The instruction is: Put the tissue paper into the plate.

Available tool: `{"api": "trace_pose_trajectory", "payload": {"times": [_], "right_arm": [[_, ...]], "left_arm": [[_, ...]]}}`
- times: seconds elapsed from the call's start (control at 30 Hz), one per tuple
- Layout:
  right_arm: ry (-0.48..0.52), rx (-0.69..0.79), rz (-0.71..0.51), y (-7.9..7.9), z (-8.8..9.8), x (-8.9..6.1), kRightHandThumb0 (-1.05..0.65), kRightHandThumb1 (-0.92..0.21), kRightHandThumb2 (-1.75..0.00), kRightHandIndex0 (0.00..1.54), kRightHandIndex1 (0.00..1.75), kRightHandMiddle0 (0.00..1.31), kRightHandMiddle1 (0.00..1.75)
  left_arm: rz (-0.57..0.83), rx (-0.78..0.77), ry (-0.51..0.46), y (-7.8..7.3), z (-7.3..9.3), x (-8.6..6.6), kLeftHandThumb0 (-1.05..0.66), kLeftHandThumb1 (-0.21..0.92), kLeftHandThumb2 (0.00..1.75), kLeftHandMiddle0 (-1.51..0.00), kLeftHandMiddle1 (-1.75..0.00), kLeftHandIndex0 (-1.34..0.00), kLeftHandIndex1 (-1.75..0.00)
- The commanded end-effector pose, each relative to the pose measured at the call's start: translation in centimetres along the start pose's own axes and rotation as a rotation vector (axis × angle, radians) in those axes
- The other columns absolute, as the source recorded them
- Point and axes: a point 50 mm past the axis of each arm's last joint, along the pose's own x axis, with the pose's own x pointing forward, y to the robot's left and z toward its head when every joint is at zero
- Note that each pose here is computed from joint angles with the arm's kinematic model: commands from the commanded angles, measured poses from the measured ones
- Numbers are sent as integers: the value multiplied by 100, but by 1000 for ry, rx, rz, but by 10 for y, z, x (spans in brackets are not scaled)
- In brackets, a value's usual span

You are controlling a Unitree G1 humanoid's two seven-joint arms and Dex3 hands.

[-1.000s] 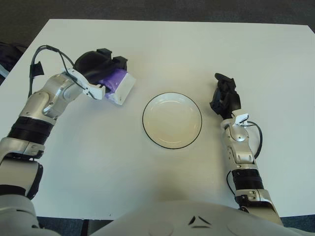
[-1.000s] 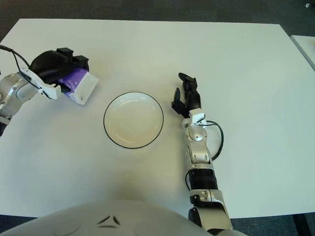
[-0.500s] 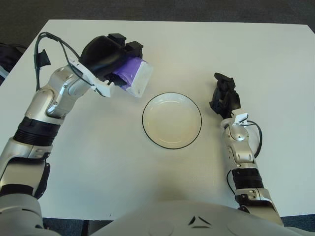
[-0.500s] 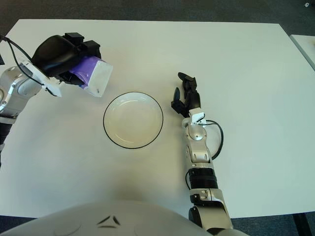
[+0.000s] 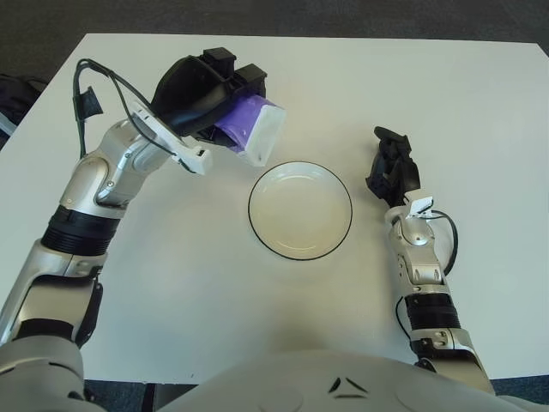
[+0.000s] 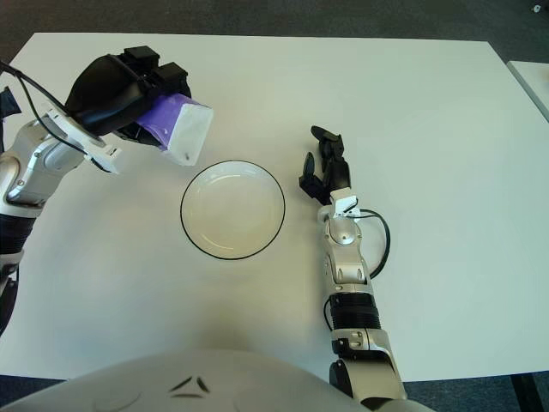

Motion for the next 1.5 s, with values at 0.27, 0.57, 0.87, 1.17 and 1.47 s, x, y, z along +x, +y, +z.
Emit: {"api": "trace_pose_trajectory", "payload": {"times": [0.27, 0.57, 0.87, 1.17, 1.47], "right_arm": [[367, -32, -18, -4, -68, -38, -66, -92, -91, 29, 31, 0, 87], [374, -58, -30, -1, -66, -37, -68, -92, -92, 29, 32, 0, 90], [379, -65, -68, 2, -65, -39, -67, -92, -91, 29, 35, 0, 92], [392, -43, -89, 3, -69, -38, -64, -92, -92, 28, 36, 0, 92], [367, -53, -66, 1, -76, -36, -65, -92, -93, 26, 38, 0, 95]], "left_arm": [[-47, -195, -214, 3, 46, 20, -50, 24, 141, -125, -175, -67, -175], [-213, -282, -306, 8, 57, 27, -48, 28, 136, -123, -175, -64, -175], [-239, -290, -408, -5, 76, 22, -47, 31, 133, -121, -175, -61, -175], [-316, -483, -406, -19, 89, 16, -47, 32, 131, -121, -175, -60, -175], [-323, -522, -364, -23, 89, 12, -47, 33, 130, -120, -175, -60, -175]]}}
